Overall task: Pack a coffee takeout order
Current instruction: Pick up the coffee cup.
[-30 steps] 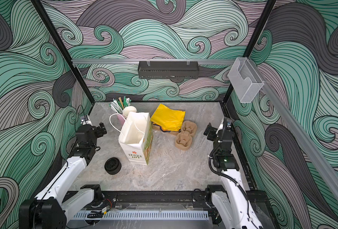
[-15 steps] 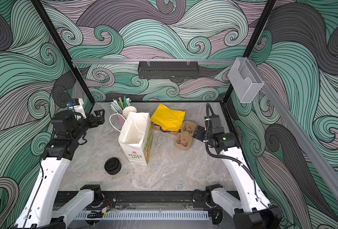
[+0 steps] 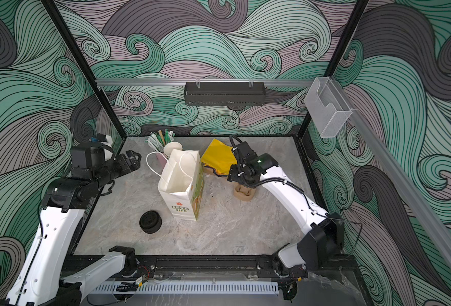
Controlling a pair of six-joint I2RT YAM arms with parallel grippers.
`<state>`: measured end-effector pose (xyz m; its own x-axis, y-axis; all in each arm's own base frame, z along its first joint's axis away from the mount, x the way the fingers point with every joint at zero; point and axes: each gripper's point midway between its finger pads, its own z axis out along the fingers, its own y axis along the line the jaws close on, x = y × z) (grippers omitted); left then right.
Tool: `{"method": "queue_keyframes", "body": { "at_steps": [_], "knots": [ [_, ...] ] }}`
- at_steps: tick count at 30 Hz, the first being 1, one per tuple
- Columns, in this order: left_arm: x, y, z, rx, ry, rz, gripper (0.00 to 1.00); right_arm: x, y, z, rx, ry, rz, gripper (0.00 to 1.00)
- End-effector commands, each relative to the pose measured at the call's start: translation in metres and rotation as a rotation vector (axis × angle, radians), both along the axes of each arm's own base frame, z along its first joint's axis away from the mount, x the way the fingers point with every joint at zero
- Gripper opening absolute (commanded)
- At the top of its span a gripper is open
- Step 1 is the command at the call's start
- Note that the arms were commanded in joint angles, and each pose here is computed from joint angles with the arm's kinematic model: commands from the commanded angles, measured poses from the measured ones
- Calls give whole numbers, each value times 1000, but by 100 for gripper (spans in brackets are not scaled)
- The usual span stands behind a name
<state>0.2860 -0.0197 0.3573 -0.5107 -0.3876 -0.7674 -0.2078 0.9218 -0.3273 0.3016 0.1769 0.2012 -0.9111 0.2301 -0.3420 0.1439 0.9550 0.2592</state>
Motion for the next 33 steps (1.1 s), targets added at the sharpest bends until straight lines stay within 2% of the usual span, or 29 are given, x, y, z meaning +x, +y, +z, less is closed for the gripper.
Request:
{"method": "queue_keyframes", "body": {
  "at_steps": [1,4,9,12,15,21,24,29,33],
  "knots": [
    [1,18,-1,29,70,96,85,5,4,7,14,5,-34,75],
    [28,12,-4,-11,115,67,79,12,6,14,6,-22,-26,74],
    [78,-6,-9,-75,177,13,80,19,-2,27,-30,-83,-28,74],
    [111,-8,-34,-73,259,1,80,20,-8,31,-53,-108,-30,75],
    [131,-22,-51,-93,326,-81,78,20,-11,33,-69,-121,-25,75],
    [135,-35,-90,-108,545,-159,68,18,-17,31,-87,-124,-47,75],
    [132,-40,-102,-123,606,-177,62,18,-18,28,-91,-119,-51,76],
    [135,-47,-113,-133,629,-199,54,17,-16,25,-85,-107,-44,76],
    [142,-57,-109,-144,594,-230,50,17,-15,24,-80,-106,-42,77]
  ]
}}
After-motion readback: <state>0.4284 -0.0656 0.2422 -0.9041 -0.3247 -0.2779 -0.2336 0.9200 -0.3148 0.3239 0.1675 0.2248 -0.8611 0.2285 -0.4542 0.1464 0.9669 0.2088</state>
